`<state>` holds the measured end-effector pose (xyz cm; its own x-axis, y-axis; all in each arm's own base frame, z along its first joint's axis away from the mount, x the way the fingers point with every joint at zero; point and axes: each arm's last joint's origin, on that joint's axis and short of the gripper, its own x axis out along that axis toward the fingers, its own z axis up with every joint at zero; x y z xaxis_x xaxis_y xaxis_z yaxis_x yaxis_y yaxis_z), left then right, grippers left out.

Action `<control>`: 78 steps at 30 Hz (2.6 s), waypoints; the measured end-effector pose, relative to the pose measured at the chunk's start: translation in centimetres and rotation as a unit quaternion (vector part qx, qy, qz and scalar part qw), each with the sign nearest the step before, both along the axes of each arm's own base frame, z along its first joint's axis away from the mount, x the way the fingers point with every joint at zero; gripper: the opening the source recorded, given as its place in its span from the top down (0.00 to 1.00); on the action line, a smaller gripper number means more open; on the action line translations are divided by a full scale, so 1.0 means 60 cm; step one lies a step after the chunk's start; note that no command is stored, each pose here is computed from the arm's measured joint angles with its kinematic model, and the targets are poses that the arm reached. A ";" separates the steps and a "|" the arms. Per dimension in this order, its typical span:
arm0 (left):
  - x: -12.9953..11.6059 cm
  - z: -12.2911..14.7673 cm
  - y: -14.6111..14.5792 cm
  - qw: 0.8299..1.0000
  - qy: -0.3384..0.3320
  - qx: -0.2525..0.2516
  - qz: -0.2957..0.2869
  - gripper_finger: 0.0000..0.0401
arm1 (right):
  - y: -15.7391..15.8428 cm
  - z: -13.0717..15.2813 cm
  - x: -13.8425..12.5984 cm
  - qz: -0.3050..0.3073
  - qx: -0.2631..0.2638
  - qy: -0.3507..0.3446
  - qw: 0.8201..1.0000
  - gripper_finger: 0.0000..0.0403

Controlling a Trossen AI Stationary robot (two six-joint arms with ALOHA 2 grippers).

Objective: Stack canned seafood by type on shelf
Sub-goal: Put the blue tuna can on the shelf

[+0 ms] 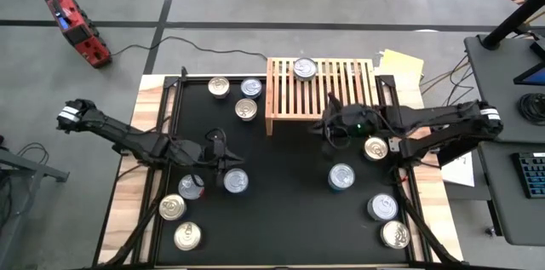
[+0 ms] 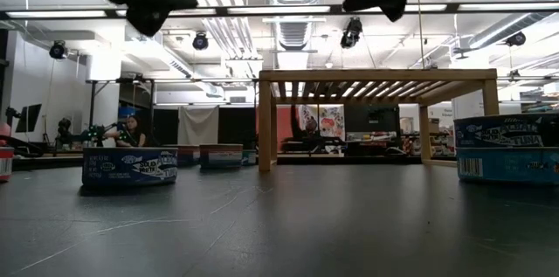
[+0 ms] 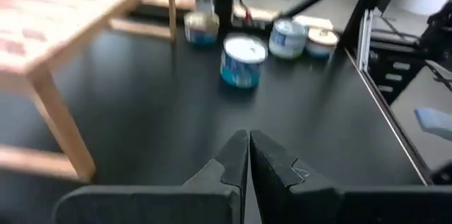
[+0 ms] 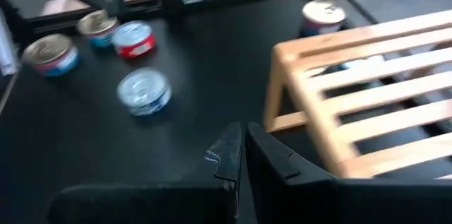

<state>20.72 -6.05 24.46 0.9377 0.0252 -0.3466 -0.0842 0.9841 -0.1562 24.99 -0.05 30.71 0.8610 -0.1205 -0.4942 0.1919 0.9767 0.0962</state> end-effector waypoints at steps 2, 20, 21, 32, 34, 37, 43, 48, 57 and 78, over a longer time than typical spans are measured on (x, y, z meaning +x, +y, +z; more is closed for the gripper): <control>-0.003 -0.007 -0.005 1.000 0.021 -0.020 0.003 1.00 | 0.015 -0.010 -0.003 0.009 0.018 -0.005 1.000 0.97; -0.041 -0.068 -0.029 0.972 0.217 -0.083 0.032 1.00 | 0.126 -0.097 0.076 0.029 0.145 0.037 0.988 0.97; -0.041 -0.070 -0.032 0.972 0.221 -0.078 0.027 1.00 | 0.128 -0.102 0.082 0.025 0.149 0.044 0.988 0.97; -0.035 -0.110 -0.066 0.961 0.275 -0.029 -0.008 1.00 | 0.156 -0.156 0.165 -0.004 0.174 0.092 0.980 0.97; -0.033 -0.118 -0.069 0.958 0.285 -0.022 -0.009 1.00 | 0.161 -0.163 0.182 -0.005 0.173 0.097 0.980 0.97; -0.030 -0.129 -0.072 0.955 0.297 -0.014 -0.008 1.00 | 0.168 -0.169 0.205 -0.010 0.179 0.097 0.979 0.97; -0.027 -0.143 -0.074 0.949 0.316 -0.003 -0.005 1.00 | 0.177 -0.191 0.235 -0.026 0.194 0.106 0.975 0.97; -0.024 -0.149 -0.076 0.948 0.317 0.004 0.000 1.00 | 0.181 -0.209 0.249 -0.035 0.198 0.115 0.973 0.97; -0.004 -0.150 -0.082 0.965 0.260 0.029 0.012 1.00 | 0.177 -0.222 0.256 -0.065 0.151 0.106 0.981 0.97; 0.008 -0.148 -0.086 0.961 0.264 0.085 0.018 1.00 | 0.160 -0.220 0.278 -0.107 0.142 0.031 0.984 0.83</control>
